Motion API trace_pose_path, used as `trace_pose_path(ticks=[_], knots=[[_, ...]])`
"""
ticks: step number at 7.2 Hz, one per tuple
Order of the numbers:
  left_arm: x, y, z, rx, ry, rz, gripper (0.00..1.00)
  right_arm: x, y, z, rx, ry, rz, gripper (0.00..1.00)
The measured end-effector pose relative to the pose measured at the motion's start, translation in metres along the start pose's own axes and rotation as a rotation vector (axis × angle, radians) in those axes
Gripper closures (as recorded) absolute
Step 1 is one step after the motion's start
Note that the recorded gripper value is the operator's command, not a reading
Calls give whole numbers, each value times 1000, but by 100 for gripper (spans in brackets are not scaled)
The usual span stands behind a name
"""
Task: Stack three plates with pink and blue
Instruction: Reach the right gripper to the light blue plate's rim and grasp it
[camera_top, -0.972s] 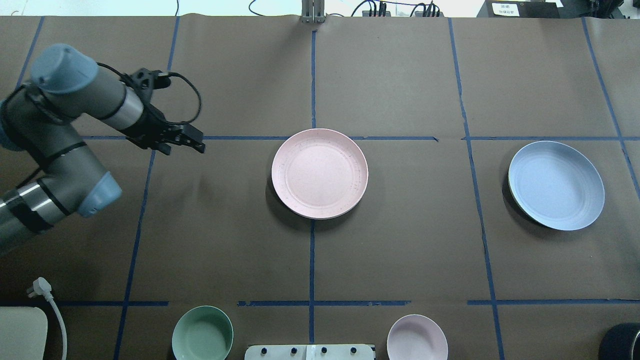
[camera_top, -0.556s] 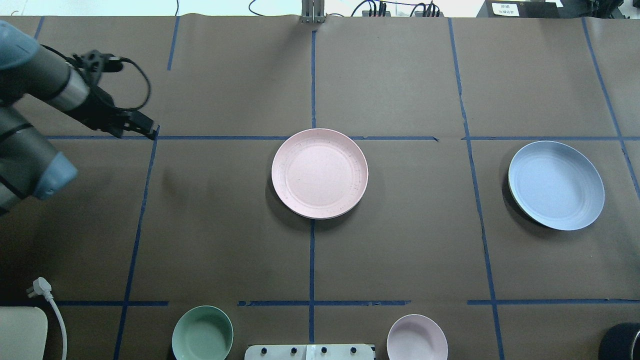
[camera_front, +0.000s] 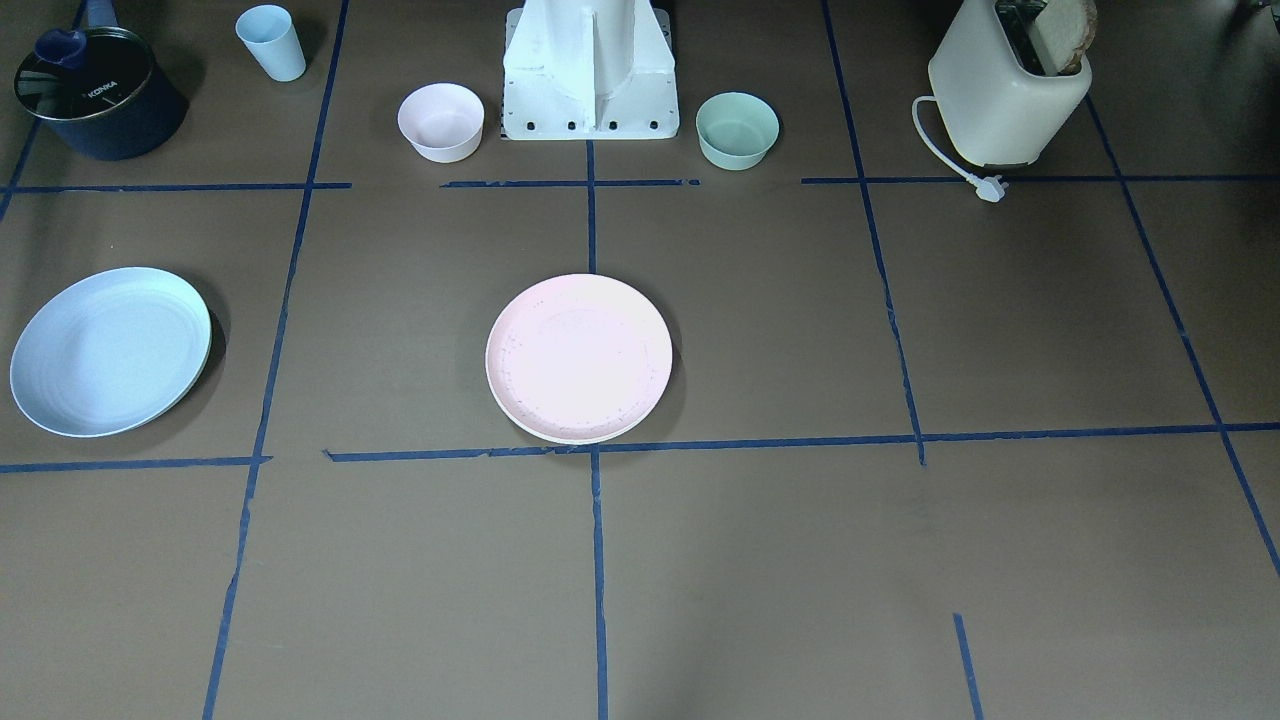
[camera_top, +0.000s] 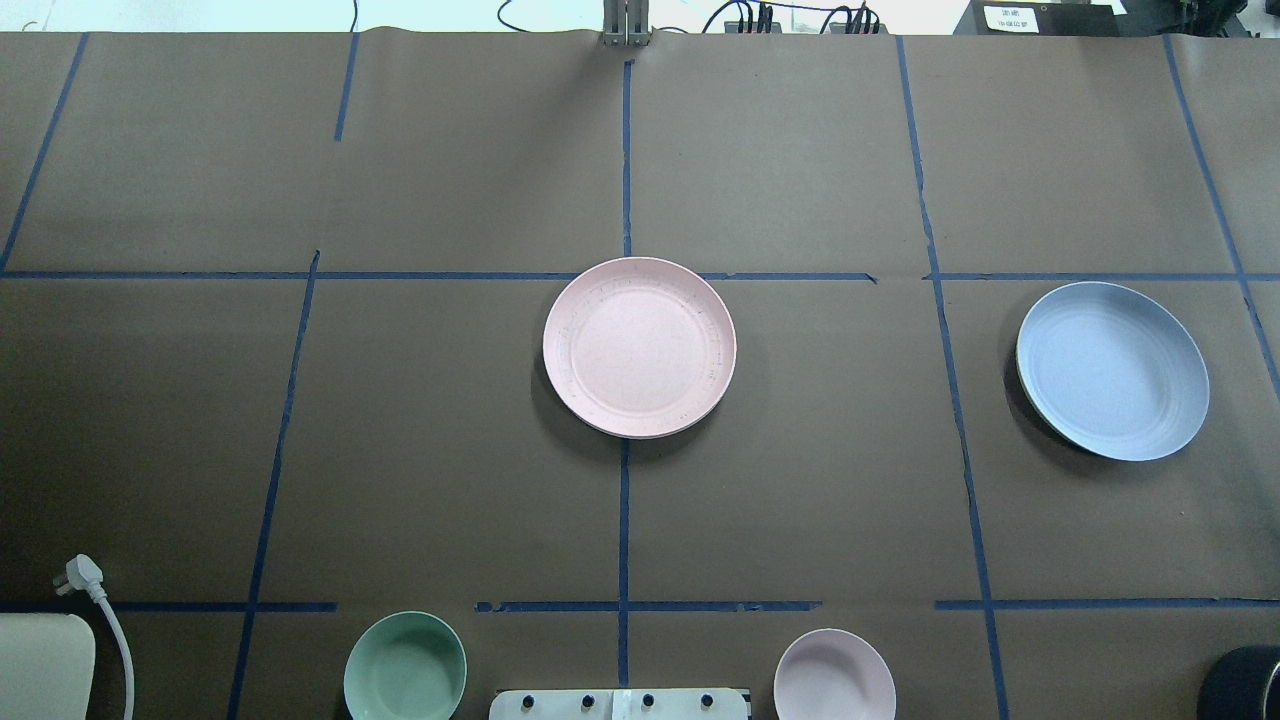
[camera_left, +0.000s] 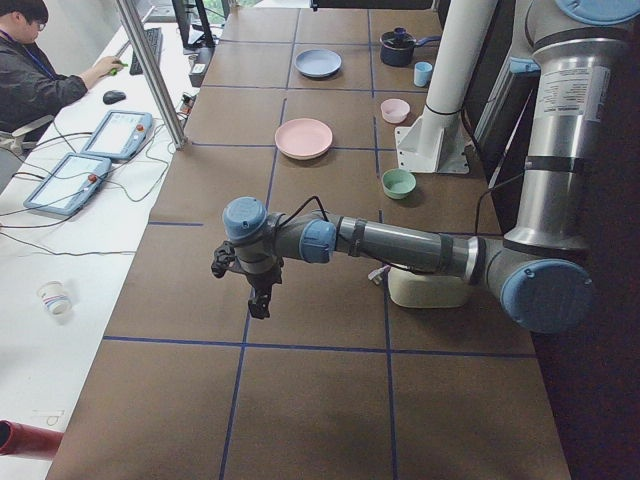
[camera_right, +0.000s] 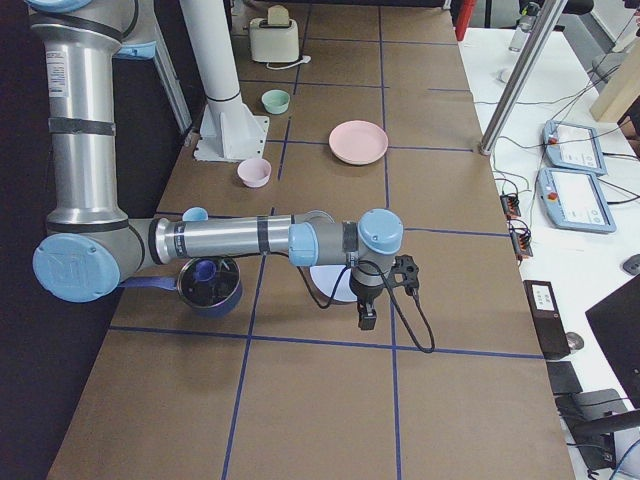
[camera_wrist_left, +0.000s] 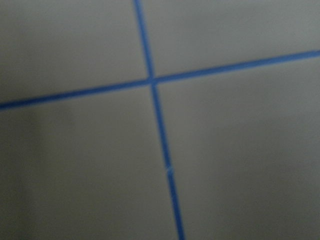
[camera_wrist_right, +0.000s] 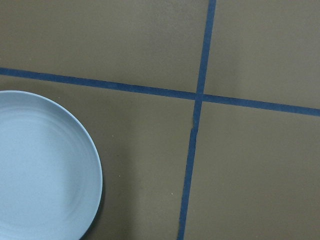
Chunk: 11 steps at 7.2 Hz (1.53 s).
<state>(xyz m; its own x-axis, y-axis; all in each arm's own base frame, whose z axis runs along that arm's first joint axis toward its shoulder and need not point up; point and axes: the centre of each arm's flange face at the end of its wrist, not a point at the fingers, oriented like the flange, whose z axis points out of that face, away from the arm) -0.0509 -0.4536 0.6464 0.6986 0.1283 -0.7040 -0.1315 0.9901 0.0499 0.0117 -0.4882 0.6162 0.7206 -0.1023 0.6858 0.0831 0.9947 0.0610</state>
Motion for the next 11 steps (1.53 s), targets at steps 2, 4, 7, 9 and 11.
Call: trace_pose_path(ticks=[2, 4, 7, 9, 11], knots=[[-7, 15, 5, 17, 27, 0, 0, -27, 15, 43, 75, -45, 80, 0], [-6, 16, 4, 24, 32, 5, 0, -55, 29, 100, 125, -102, 132, 0], [-4, 16, 1, 29, 32, 9, 0, -73, 41, 144, 107, -113, 145, 60], [-3, 16, 0, 31, 32, 11, 0, -69, 44, 152, 93, -108, 154, 97], [-2, 15, -1, 35, 32, 14, 0, -70, 43, 153, 92, -111, 152, 100]])
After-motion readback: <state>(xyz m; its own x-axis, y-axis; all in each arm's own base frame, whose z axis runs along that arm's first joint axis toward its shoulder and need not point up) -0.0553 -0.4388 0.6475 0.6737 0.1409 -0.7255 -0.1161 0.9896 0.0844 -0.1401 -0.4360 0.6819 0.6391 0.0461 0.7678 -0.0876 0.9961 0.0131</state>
